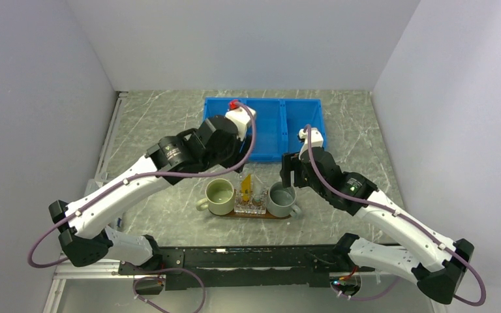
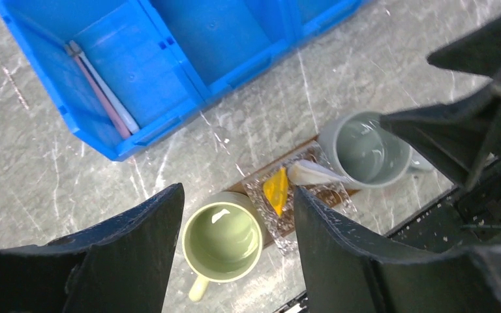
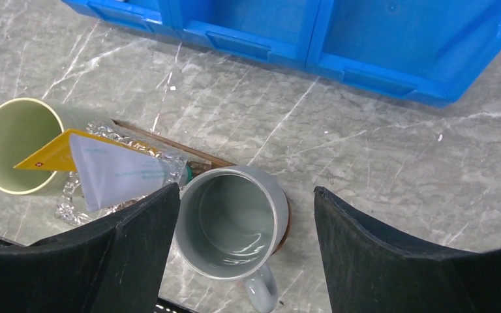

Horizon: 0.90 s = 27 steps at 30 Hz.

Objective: Prepare toiletry sets of a toothbrush and toothpaste on the tray

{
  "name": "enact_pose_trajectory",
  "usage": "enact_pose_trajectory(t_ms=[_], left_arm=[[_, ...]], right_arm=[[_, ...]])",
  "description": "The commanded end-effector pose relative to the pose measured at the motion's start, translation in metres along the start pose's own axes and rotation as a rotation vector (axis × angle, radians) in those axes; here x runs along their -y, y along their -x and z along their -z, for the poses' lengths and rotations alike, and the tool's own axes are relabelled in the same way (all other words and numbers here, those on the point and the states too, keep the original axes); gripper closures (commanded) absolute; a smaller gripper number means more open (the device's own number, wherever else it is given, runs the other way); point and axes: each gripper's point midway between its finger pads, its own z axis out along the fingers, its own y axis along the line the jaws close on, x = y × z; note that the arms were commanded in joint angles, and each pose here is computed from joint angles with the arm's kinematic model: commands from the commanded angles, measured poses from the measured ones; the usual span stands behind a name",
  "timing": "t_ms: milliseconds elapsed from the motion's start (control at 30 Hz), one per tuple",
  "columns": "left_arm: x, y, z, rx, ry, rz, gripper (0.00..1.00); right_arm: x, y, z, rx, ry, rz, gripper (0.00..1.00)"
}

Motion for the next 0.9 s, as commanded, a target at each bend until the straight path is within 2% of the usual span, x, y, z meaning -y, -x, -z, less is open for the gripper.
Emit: enact_pose_trajectory(t_ms=[0,167,233,433,700,867], left_arm=[[-0.024,0.019,-0.001,0.022,0.046,0.023,0.31],[-0.048,0.031,-0.012,0.039,0.069,0.068,0.27],[-0.058,0.034,-0.018,0.041,0.081,0.085,0.2],[-0.08,0.039,-0.049,0.02,0.116,0.111,0.19],[-0.101,0.03,-0.101,-0.043,0.137,0.184,0.25],[-0.111,0.021,-0.133,-0.091,0.145,0.211,0.33]], right_arm=[[-0.001,0.021,0.005,0.039,-0.016,0.003,0.22],[0.002,0.022,0.003,0.03,-0.036,0.018,0.21],[0.003,0.021,0.002,0.022,-0.038,0.026,0.21],[0.007,0.018,0.004,0.025,-0.046,0.032,0.21],[0.01,0.012,0.009,0.027,-0.03,0.04,0.21],[0.011,0.008,0.012,0.026,-0.014,0.048,0.21]])
